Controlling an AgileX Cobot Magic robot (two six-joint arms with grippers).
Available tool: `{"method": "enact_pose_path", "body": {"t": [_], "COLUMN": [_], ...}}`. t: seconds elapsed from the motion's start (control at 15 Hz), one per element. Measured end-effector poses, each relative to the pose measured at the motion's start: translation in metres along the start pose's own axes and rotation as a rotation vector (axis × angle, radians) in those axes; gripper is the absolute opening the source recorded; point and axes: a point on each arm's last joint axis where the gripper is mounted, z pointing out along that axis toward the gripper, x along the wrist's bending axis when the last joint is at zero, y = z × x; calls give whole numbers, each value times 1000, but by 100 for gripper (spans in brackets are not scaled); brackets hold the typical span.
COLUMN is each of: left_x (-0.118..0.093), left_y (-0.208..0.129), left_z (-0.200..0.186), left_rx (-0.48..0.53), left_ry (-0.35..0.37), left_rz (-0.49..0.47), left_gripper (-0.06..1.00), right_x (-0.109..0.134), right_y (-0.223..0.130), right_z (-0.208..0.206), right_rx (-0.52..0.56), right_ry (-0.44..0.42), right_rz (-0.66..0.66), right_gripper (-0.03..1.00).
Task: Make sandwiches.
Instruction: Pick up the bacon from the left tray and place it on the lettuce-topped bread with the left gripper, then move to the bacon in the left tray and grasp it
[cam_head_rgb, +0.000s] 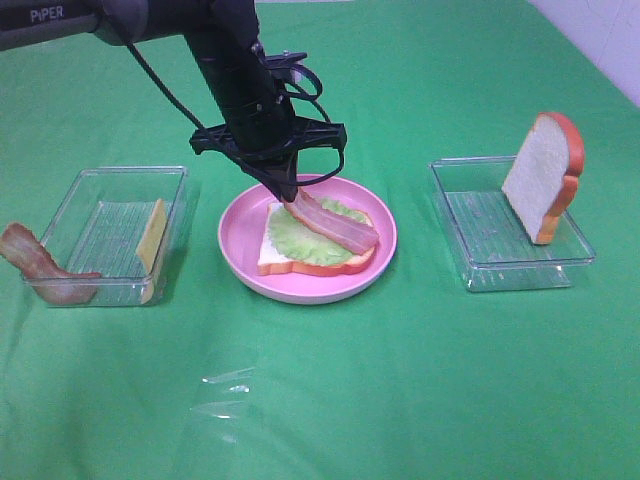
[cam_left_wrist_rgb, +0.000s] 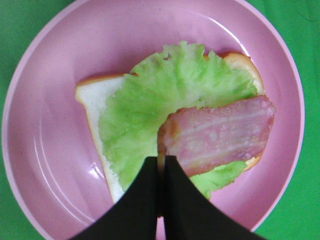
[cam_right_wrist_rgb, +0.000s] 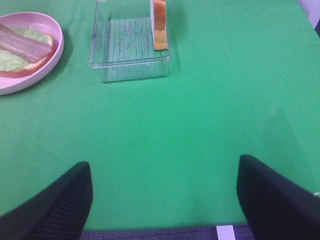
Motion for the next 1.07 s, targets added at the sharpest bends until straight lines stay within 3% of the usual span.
{"method": "enact_pose_path", "body": {"t": [0.07, 0.13, 0.2, 0.33, 0.6, 0.8, 0.93, 1.07], "left_x": [0, 1, 2, 3, -7, -3, 16, 55], "left_y": [0, -2, -2, -3, 10, -3, -24, -47], "left_z": [0, 0, 0, -3, -36, -92, -129, -166], "left_rx": [2, 19, 26, 41, -35, -102, -113, -126], "left_ry": [0, 10, 17, 40, 25, 83, 136, 172], "left_rz": [-1, 2, 5, 16, 79, 109, 90, 8], "left_gripper": [9, 44, 69, 92, 99, 99, 99, 99], "right_x": [0, 0, 0, 0, 0, 0, 0, 0], "right_y": [0, 0, 0, 0, 0, 0, 0, 0], "right_z": [0, 0, 0, 0, 0, 0, 0, 0], "right_rx": [0, 0, 0, 0, 0, 0, 0, 0], "right_ry": [0, 0, 0, 0, 0, 0, 0, 0], "right_rz": [0, 0, 0, 0, 0, 0, 0, 0], "right_gripper": [77, 77, 77, 77, 77, 77, 77, 77]}}
